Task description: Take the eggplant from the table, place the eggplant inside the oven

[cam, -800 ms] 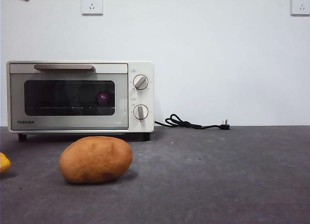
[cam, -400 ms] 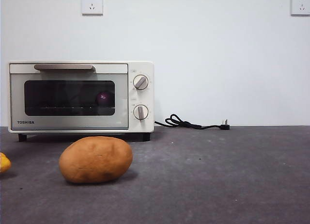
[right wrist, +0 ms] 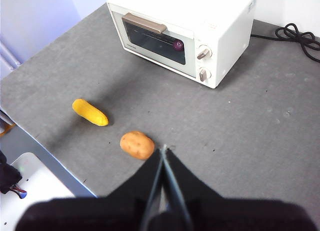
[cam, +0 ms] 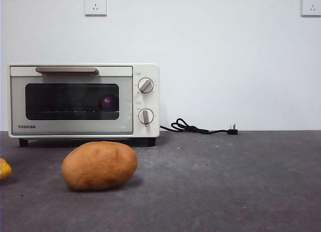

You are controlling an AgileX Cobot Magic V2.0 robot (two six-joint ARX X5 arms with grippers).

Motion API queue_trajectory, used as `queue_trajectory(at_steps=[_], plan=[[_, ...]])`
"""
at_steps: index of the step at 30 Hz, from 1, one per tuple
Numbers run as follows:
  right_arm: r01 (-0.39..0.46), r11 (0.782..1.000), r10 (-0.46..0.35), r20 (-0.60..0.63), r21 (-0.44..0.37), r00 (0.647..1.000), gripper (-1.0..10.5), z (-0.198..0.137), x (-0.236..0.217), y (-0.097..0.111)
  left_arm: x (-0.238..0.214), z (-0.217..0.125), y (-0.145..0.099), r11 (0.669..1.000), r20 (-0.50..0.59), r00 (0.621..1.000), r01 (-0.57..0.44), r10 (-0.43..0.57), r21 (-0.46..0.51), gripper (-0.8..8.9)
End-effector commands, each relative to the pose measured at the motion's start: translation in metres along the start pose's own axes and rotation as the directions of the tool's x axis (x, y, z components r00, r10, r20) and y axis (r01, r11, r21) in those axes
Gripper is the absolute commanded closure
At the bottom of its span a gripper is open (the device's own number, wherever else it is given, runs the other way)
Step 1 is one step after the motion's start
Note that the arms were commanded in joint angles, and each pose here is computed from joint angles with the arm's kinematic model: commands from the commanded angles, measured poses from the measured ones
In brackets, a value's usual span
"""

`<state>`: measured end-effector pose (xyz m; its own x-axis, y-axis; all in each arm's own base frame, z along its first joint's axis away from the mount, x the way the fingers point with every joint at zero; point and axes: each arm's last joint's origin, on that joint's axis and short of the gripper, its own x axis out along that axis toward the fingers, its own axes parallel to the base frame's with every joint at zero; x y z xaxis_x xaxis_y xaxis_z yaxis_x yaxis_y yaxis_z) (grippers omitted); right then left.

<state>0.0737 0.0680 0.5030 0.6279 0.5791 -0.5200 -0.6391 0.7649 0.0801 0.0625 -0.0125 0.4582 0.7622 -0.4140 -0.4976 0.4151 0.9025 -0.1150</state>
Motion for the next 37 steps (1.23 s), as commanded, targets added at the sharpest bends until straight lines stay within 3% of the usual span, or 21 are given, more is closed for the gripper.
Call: queue_trajectory(at_steps=[1,6,37], plan=[[0.001,1.000,-0.001,-0.018,0.008,1.000,9.5,-0.002,0.000,0.000,-0.016,-0.011,-0.008,1.000,0.050,0.999,-0.013,0.012,0.027,8.19],[0.001,1.000,-0.001,-0.019,0.008,1.000,9.5,-0.002,0.000,0.000,-0.038,-0.029,-0.017,0.993,0.111,0.987,-0.118,0.115,0.020,8.19],[0.002,1.000,-0.001,-0.021,0.007,1.000,9.5,-0.002,0.001,0.000,-0.046,-0.038,-0.022,0.993,0.141,0.983,-0.115,0.114,-0.003,8.18]])
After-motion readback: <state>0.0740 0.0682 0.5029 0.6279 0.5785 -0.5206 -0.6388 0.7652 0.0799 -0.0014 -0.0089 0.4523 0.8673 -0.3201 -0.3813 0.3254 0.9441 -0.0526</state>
